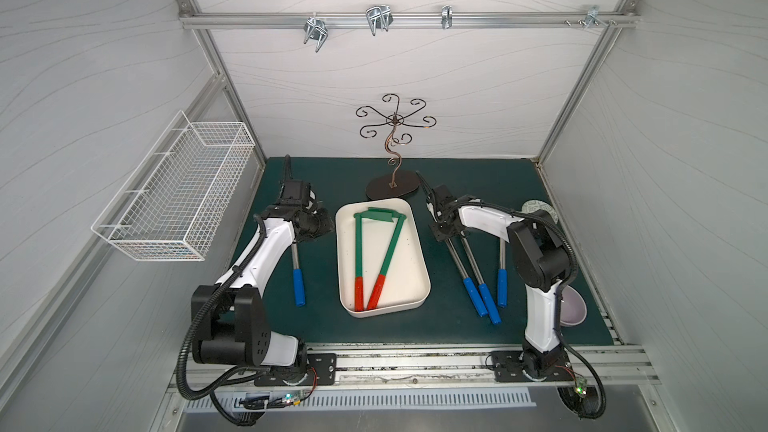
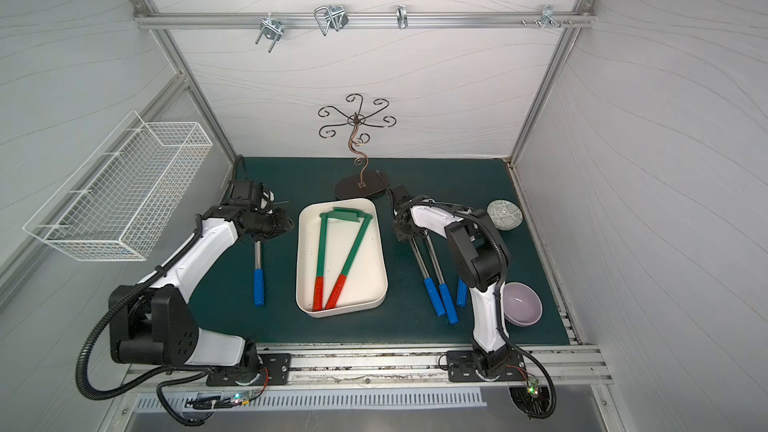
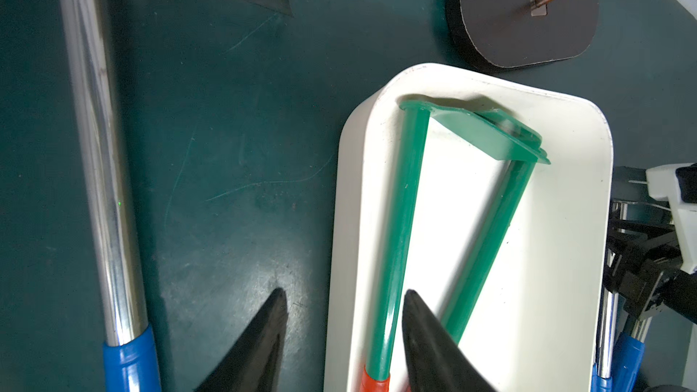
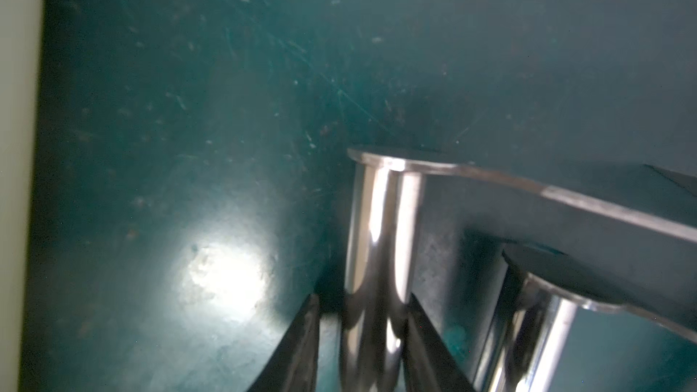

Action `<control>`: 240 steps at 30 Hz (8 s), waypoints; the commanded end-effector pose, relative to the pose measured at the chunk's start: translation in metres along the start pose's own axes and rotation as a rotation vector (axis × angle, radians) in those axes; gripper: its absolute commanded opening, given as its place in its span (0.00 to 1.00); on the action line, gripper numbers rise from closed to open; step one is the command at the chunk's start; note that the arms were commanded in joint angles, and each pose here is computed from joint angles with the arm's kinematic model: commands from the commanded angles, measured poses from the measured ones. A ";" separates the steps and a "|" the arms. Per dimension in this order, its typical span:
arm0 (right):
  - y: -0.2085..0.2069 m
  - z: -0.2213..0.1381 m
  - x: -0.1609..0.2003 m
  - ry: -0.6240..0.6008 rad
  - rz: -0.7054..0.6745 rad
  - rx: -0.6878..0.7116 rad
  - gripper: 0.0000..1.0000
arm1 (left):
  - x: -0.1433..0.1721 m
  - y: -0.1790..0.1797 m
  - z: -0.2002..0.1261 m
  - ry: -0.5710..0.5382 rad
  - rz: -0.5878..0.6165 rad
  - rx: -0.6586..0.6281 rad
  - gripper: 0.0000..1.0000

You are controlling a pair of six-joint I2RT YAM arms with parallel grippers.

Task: Put the small hoe into the storage box
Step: Pick up the hoe from the center of the board, then place the hoe in the storage box.

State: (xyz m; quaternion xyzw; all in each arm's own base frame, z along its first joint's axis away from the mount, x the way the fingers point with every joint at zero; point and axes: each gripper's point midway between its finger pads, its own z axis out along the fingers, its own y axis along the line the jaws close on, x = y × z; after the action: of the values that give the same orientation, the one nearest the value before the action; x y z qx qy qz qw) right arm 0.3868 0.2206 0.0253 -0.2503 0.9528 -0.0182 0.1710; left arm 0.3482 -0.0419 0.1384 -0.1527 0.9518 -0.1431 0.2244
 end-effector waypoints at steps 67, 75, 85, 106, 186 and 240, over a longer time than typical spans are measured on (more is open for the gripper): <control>0.071 -0.282 -0.036 -0.529 0.547 -1.226 0.00 | 0.138 -0.304 -0.081 0.023 0.257 1.045 0.68; 0.072 -0.276 -0.040 -0.517 0.570 -1.258 0.00 | 0.144 -0.312 -0.082 0.072 0.241 1.120 0.50; 0.073 -0.268 -0.036 -0.501 0.584 -1.265 0.00 | 0.144 -0.309 -0.073 0.105 0.219 1.095 0.11; 0.035 -0.305 0.002 -0.491 0.514 -0.907 0.99 | 0.073 -0.227 -0.071 -0.136 0.390 0.254 0.00; 0.035 -0.254 0.063 -0.373 0.468 -0.683 0.99 | 0.083 -0.168 0.099 0.181 0.591 -0.508 0.00; 0.037 -0.248 0.061 -0.356 0.471 -0.683 0.99 | 0.106 -0.148 0.117 0.266 0.627 -0.526 0.54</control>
State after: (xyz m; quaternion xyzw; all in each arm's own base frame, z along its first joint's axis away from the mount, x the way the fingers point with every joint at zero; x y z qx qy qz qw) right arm 0.2365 0.2105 0.2324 -0.0613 0.8932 0.3811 0.2309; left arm 0.3457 -0.2404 0.0301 0.1062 0.9779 0.1654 0.0710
